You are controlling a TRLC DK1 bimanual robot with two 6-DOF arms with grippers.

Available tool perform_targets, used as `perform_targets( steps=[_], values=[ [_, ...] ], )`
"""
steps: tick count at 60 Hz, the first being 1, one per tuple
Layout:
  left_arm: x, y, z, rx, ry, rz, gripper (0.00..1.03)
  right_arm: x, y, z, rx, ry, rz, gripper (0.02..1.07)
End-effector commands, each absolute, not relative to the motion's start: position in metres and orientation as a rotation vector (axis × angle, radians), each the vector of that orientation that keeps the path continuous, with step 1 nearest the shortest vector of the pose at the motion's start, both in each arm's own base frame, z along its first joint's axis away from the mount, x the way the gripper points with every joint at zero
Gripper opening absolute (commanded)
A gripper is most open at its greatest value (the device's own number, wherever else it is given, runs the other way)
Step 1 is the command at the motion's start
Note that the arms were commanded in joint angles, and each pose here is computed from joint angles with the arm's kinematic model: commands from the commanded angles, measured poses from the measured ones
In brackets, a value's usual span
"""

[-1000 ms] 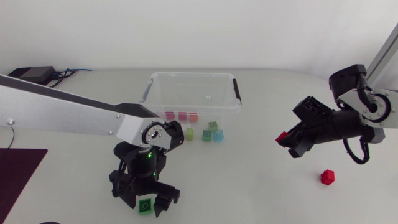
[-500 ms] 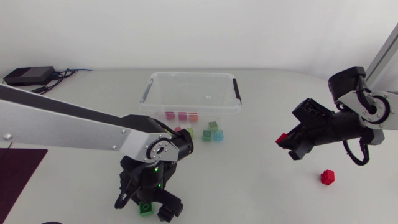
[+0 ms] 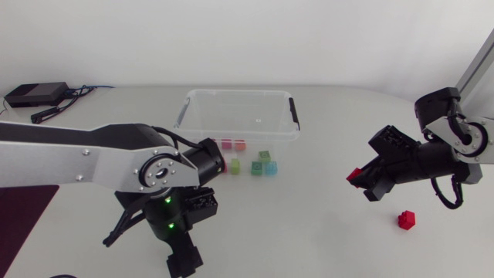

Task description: Pick up the duplo bricks and place them in the container

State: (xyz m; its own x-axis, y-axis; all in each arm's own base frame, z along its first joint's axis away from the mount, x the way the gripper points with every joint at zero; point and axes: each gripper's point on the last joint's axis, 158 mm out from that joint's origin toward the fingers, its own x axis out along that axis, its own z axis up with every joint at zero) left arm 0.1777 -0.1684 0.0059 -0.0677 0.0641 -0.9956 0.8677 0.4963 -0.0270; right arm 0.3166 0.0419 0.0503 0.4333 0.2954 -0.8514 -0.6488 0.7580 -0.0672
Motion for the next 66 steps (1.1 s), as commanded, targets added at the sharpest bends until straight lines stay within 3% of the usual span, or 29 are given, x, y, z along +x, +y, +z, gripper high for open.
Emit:
perform_targets(
  steps=[1,25,36,41,43,44,45,59,66],
  values=[
    [0.17,-0.156,0.001,0.92,1.501,-0.876,0.99,0.31,0.04,0.043,-0.431,0.958,0.625,0.24],
    [0.169,-0.156,-0.031,1.005,1.363,-0.987,0.99,0.314,0.038,0.043,-0.434,0.956,0.621,0.24],
    [0.168,-0.149,-0.042,0.998,1.401,-0.978,0.97,0.315,0.038,0.042,-0.434,0.956,0.623,0.24],
    [0.168,-0.144,-0.046,0.986,1.421,-0.965,0.82,0.311,0.039,0.039,-0.432,0.961,0.631,0.24],
    [0.168,-0.143,-0.048,0.978,1.428,-0.957,0.7,0.309,0.039,0.037,-0.429,0.966,0.634,0.24],
    [0.17,-0.142,-0.049,0.971,1.424,-0.951,0.57,0.308,0.04,0.037,-0.43,0.966,0.636,0.24],
    [0.172,-0.143,-0.05,0.968,1.421,-0.946,0.51,0.308,0.04,0.036,-0.431,0.966,0.637,0.24],
    [0.175,-0.141,-0.046,0.949,1.406,-0.936,0.44,0.311,0.055,0.077,-0.445,0.876,0.649,0.24],
    [0.183,-0.145,-0.018,0.932,1.333,-0.93,0.43,0.318,0.073,0.117,-0.435,0.802,0.655,0.24]
  ],
)
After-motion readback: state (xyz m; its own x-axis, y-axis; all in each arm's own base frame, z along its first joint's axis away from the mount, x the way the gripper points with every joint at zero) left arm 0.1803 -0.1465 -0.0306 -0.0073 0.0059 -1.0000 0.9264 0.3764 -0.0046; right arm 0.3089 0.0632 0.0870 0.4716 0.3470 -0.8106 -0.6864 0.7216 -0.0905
